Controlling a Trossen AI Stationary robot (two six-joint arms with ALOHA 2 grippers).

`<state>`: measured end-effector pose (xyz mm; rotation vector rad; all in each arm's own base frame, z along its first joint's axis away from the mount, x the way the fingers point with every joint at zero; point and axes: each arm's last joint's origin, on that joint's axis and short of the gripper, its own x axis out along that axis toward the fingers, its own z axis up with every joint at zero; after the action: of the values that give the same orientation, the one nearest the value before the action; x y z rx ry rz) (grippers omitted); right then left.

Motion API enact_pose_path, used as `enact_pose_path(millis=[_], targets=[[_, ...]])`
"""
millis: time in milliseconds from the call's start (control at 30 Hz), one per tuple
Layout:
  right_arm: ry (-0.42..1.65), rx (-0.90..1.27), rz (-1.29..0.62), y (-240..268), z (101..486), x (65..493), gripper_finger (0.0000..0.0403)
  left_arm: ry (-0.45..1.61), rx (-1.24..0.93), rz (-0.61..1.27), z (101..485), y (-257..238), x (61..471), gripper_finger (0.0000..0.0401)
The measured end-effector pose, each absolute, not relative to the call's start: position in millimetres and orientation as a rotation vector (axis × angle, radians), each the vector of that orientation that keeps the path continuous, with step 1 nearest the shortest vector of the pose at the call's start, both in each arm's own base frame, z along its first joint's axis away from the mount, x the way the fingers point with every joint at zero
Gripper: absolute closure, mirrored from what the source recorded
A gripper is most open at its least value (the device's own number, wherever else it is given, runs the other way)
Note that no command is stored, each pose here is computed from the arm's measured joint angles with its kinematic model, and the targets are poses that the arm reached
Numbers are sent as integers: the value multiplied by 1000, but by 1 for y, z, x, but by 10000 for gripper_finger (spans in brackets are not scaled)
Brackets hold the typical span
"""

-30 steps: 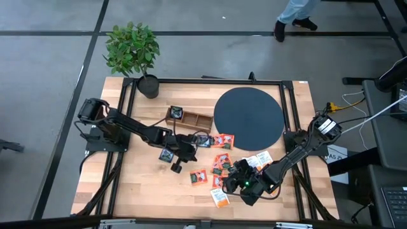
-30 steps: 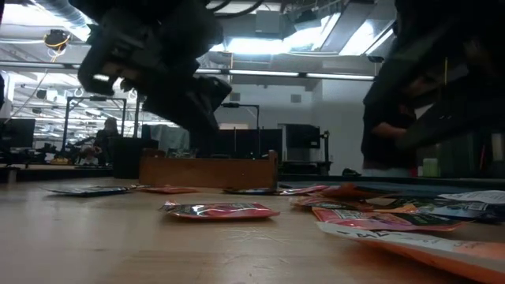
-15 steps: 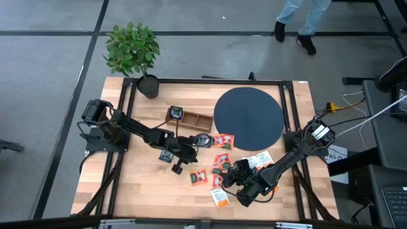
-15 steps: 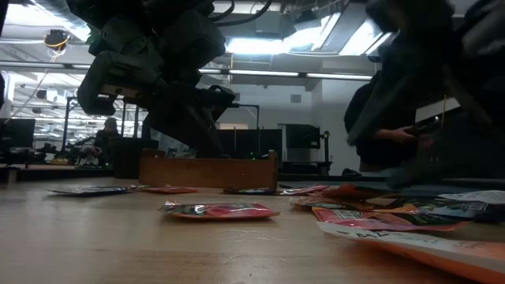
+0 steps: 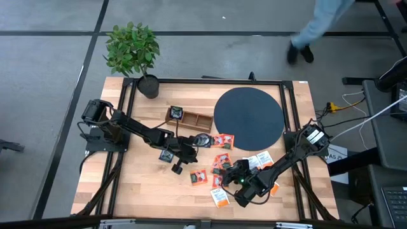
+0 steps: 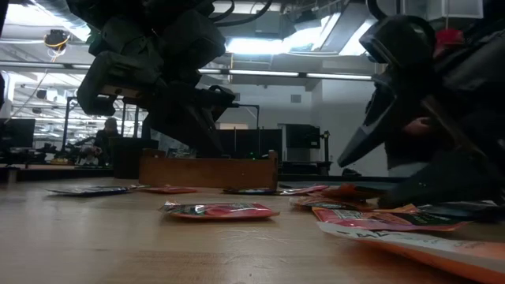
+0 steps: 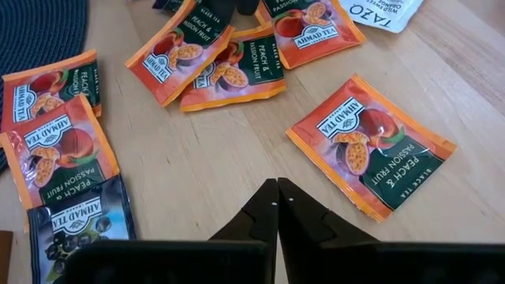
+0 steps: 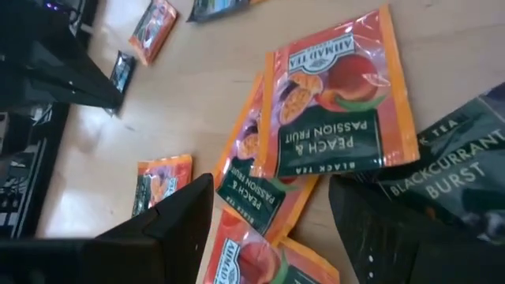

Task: Pick & Place Tea
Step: Put the orange tea bag into the middle section of the wooden organizer

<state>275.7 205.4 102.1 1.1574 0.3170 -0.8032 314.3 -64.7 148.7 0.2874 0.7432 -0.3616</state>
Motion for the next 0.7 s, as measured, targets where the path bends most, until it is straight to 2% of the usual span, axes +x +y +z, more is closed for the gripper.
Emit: enact_pose_path(millis=[233,700], targets=[[254,1135,-820,201,103,277,150,743,287,-362,149,-65,314,397],[321,1113,-906,182,100,284,150,744,287,-363,149,-65,314,399]])
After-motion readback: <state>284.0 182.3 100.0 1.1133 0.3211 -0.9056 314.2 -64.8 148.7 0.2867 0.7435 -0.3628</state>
